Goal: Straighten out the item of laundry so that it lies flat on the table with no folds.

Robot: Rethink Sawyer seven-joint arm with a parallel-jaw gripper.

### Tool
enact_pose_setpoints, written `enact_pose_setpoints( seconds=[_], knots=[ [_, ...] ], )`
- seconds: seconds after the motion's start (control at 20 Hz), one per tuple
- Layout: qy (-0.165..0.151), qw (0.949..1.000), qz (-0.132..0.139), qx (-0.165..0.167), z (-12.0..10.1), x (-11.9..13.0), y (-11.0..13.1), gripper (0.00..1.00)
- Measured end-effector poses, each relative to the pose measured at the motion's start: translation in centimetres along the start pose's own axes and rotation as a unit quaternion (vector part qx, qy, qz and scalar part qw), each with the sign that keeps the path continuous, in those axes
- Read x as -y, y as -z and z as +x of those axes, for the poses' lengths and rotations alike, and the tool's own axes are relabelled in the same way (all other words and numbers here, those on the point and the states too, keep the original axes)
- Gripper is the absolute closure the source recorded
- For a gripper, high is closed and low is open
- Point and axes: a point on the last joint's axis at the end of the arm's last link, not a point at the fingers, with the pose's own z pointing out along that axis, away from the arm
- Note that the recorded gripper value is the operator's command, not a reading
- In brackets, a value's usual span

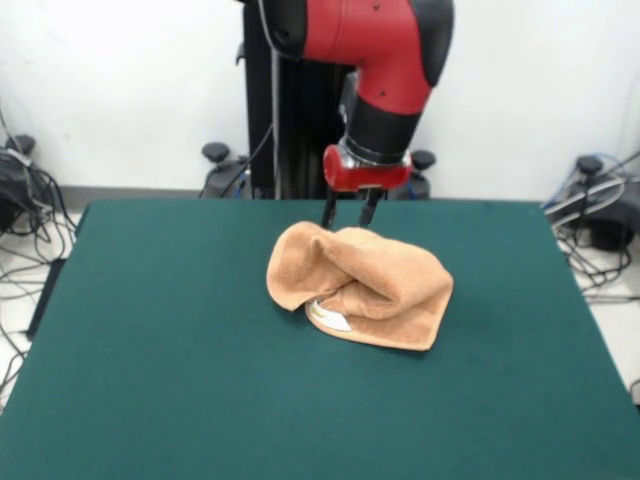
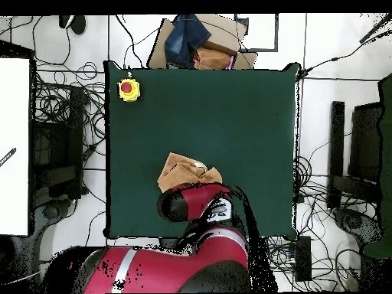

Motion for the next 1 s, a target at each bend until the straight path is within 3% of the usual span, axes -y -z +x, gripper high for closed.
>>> enact_pose_setpoints(
  seconds=[0.35,1.0],
  knots=[
    [0.008,0.9994,-0.006,0.033,0.4,-1.6,-2.9,0.00],
    [0.000,0.9995,-0.005,0.030,0.1,-0.8,-2.3,0.00]
  ],
)
